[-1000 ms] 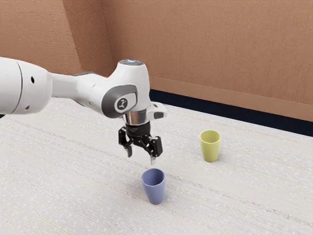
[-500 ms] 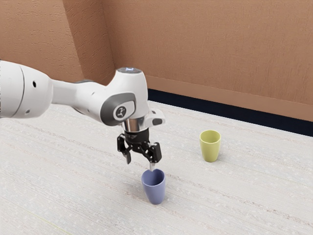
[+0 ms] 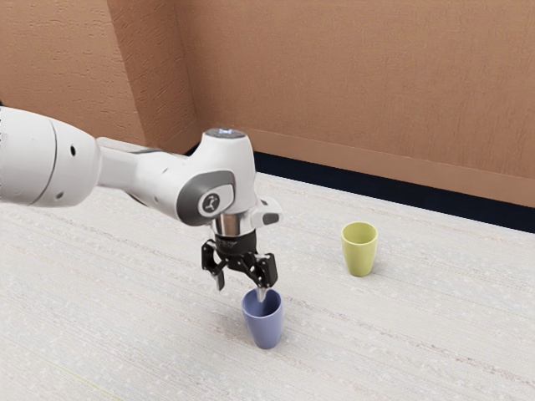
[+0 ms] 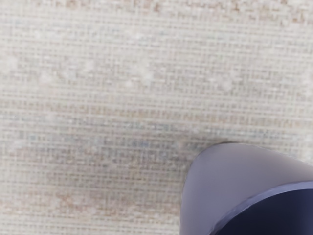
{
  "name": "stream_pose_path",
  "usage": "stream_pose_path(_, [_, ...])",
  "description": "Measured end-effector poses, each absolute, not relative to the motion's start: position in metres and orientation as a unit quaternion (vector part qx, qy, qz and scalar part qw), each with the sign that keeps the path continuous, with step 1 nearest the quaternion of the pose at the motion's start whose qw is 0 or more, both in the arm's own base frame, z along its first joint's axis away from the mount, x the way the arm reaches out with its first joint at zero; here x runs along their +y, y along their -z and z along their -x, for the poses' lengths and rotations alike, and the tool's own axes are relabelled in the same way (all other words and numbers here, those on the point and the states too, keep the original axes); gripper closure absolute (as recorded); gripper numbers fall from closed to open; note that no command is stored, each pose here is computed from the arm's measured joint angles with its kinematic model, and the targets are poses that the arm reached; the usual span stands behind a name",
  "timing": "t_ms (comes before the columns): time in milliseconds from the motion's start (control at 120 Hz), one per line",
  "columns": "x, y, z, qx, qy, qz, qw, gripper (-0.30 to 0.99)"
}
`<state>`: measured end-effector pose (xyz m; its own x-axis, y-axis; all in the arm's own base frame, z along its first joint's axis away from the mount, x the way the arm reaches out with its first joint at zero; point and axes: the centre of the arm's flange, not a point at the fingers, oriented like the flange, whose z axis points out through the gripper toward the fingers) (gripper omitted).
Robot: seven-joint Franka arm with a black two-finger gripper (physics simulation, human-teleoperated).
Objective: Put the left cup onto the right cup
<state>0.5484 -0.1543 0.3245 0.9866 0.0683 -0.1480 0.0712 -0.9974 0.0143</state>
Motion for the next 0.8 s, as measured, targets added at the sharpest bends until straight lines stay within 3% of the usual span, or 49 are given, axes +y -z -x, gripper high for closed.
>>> stream_pose_path(342, [-0.156, -0.317, -0.55, 0.042, 0.076, -0.996, 0.011, 0.02])
stream_pose_path(800, [-0.158, -0.313, -0.55, 0.045, 0.076, -0.996, 0.011, 0.24])
